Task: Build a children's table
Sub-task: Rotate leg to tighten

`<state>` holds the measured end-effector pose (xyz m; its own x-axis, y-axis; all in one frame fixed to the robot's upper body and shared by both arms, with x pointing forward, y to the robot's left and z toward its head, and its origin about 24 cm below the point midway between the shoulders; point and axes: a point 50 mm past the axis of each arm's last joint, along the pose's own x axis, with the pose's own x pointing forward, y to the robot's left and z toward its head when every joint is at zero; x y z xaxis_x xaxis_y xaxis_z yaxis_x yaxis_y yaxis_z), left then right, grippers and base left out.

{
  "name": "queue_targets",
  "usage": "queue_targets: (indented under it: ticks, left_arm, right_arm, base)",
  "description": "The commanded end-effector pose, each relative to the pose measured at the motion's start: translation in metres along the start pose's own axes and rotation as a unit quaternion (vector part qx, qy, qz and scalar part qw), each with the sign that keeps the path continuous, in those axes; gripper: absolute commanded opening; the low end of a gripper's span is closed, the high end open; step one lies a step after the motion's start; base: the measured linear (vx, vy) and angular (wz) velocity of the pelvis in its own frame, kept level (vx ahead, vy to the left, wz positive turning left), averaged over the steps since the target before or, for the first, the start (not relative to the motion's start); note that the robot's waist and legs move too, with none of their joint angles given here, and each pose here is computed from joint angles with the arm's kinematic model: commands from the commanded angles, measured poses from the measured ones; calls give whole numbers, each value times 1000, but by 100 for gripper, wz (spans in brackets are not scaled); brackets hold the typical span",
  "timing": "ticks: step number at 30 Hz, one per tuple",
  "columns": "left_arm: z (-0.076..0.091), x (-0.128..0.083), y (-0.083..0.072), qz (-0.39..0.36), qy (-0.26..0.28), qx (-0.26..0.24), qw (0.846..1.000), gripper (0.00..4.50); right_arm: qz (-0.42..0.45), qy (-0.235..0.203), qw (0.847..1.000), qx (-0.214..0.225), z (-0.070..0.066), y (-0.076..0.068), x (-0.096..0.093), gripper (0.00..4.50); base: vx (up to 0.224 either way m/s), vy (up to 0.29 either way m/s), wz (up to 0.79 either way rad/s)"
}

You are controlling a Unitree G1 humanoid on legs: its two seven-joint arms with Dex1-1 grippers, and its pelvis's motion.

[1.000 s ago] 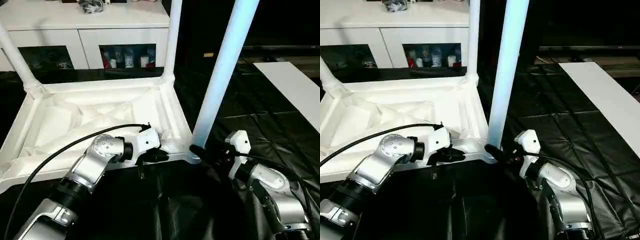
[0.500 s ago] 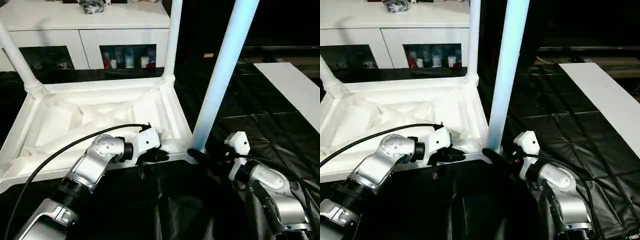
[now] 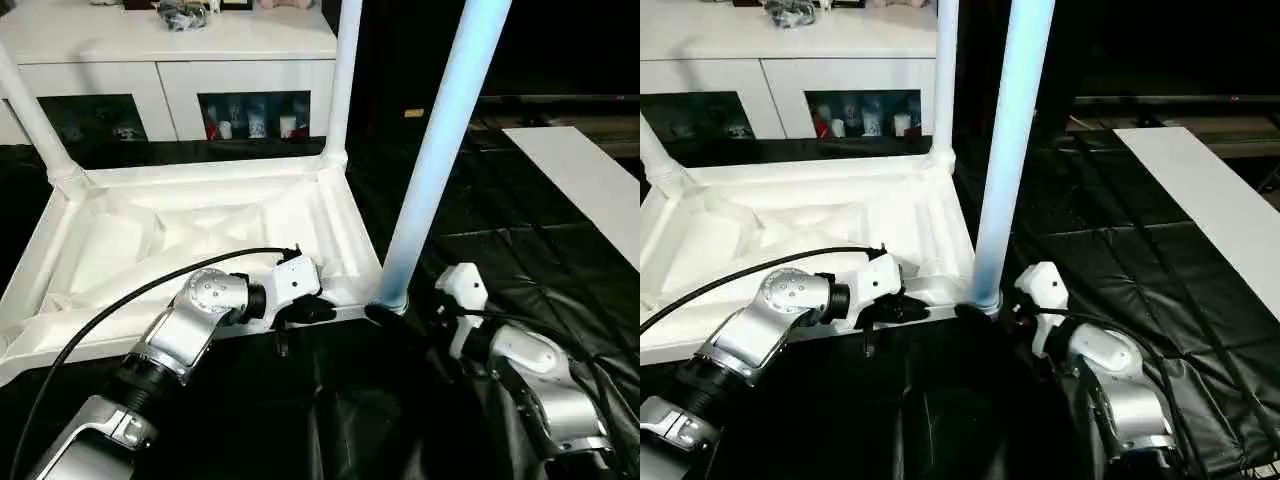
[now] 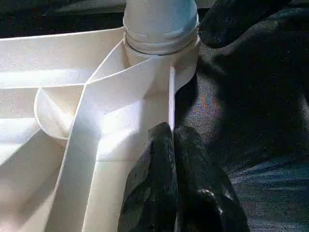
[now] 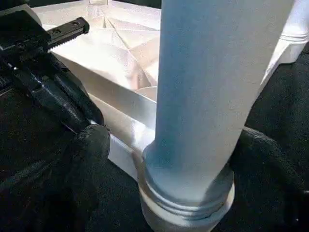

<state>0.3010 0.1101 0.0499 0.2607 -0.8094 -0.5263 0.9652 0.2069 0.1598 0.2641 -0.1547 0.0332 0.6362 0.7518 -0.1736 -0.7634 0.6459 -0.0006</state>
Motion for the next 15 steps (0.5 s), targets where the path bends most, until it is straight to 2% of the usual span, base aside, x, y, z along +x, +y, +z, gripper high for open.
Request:
queue_targets:
  ticks: [1, 6, 8, 15]
  left_arm:
    - [-7, 0, 3, 19, 26, -7, 999, 0]
    - [-8, -1, 2, 19, 28, -9, 999, 0]
    - [-9, -1, 2, 19, 28, -9, 999, 0]
    - [-8, -1, 2, 17, 28, -9, 999, 0]
  right_arm:
    - [16, 6, 1000, 4, -3, 5, 5, 398]
    - [-1, -10, 1000, 28, -4, 2, 3, 382]
    - [0, -7, 1000, 28, -5, 2, 3, 355]
    - [-4, 6, 1000, 28, -10, 4, 3, 303]
  base:
    - [0, 0, 0]
    - [0, 0, 0]
    - [0, 0, 0]
    - [0, 0, 0]
